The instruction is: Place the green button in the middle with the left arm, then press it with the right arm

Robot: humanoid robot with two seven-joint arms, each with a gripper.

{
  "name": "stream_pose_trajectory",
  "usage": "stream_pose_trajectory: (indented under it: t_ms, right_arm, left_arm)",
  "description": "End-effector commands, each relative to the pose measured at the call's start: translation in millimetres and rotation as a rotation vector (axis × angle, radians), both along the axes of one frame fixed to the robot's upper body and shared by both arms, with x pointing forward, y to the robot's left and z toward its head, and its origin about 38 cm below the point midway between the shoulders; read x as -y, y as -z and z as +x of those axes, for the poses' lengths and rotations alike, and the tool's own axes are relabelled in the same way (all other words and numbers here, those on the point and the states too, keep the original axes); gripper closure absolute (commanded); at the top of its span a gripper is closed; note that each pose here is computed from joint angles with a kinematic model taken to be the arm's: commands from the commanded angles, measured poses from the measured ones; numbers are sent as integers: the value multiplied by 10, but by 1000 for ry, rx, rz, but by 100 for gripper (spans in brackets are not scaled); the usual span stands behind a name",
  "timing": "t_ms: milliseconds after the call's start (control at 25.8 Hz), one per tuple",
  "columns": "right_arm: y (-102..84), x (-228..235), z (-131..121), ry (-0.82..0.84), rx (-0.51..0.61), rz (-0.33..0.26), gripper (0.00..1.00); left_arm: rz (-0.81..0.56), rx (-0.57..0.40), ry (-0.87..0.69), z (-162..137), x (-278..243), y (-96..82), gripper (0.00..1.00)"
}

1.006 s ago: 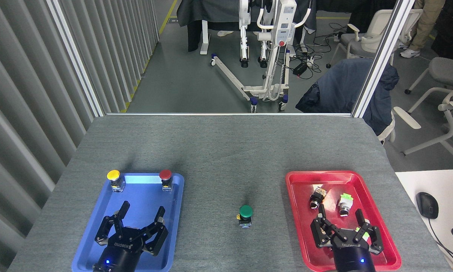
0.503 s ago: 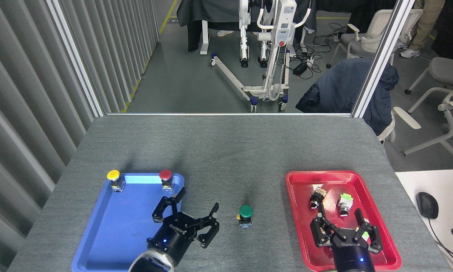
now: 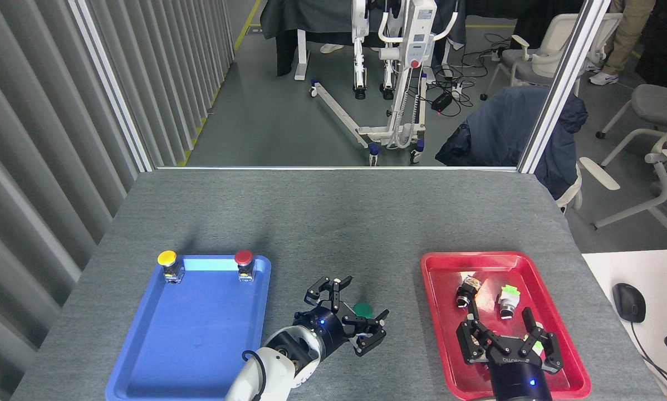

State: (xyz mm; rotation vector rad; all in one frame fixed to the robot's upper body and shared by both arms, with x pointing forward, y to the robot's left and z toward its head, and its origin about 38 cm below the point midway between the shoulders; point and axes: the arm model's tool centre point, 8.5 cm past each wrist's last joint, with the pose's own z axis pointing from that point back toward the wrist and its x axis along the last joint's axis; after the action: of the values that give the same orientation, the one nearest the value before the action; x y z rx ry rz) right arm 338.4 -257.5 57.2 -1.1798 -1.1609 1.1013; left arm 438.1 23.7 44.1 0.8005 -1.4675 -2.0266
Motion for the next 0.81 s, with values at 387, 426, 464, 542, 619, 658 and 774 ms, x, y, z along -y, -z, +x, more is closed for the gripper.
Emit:
stream_pose_trajectory:
  t_ms: [387, 426, 464, 542, 619, 658, 774]
  right_arm:
    - [6, -12, 0, -7, -1, 2, 1]
    - [6, -17, 0, -7, -1, 3, 1]
    - [6, -17, 5, -7, -1, 4, 1]
    - [1, -17, 5, -7, 1, 3, 1]
    - [6, -17, 5, -7, -1, 4, 1]
    - [1, -17, 5, -7, 1, 3, 1]
    - [6, -17, 5, -7, -1, 4, 1]
  left_arm:
    - [-370, 238, -307, -711, -1640, -456, 2]
    - [-385, 255, -339, -849, -1803, -462, 2]
    - [-390, 263, -366, -962, -1936, -451, 2]
    - [-384, 257, -398, -1076, -2041, -404, 2]
    - [-385, 260, -415, -1082, -2060, -403, 2]
    - [-386, 261, -419, -1081, -2063, -404, 2]
    - [-384, 268, -452, -1062, -2096, -411, 2]
